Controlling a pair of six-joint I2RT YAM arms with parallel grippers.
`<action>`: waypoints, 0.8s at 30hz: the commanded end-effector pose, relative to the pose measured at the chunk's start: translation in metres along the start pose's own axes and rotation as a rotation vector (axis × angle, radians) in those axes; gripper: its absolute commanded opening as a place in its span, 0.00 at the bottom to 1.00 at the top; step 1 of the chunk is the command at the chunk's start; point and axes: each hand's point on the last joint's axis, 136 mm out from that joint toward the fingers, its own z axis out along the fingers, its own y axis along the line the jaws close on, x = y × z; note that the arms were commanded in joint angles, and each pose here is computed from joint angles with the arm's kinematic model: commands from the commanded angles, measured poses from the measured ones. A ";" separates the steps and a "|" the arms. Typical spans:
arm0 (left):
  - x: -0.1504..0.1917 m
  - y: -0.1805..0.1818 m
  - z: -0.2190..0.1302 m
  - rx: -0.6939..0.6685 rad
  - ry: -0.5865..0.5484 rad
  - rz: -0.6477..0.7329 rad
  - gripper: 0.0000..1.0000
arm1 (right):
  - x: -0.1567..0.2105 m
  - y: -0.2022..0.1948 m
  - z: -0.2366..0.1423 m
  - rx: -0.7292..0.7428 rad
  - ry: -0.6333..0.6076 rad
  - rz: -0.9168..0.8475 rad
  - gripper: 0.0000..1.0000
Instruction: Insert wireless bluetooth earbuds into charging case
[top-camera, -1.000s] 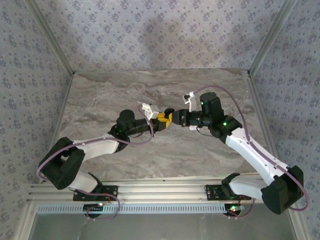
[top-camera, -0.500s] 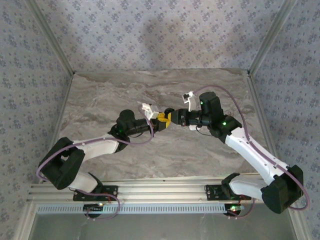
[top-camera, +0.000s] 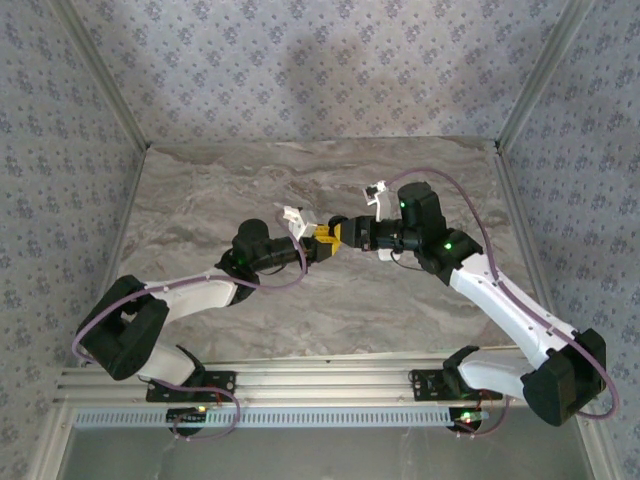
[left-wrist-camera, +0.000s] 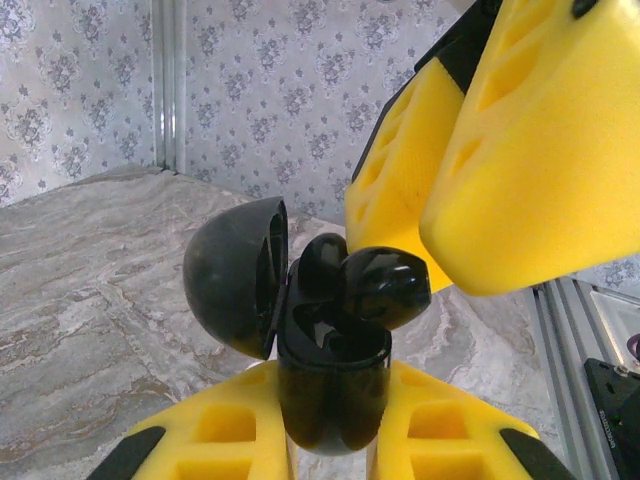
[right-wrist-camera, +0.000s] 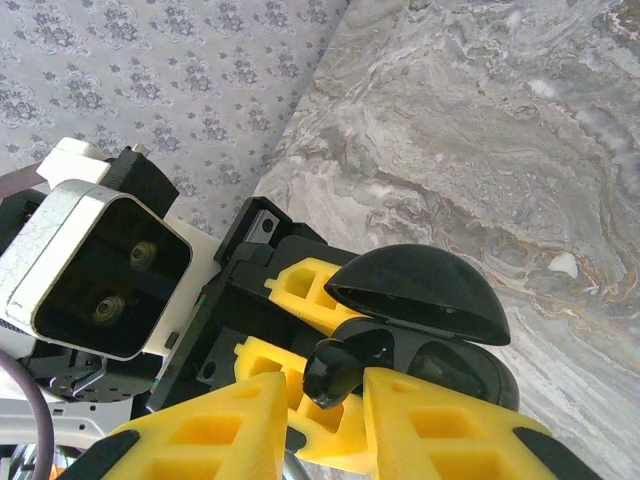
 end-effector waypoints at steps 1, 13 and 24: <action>-0.025 -0.012 0.000 0.032 -0.056 0.057 0.14 | -0.012 0.010 -0.001 -0.006 -0.028 -0.019 0.28; -0.024 -0.011 0.000 0.029 -0.049 0.059 0.14 | -0.014 0.006 -0.008 0.039 -0.041 -0.014 0.33; -0.023 -0.011 0.001 0.028 -0.048 0.059 0.14 | -0.017 0.026 -0.026 -0.024 -0.066 -0.058 0.32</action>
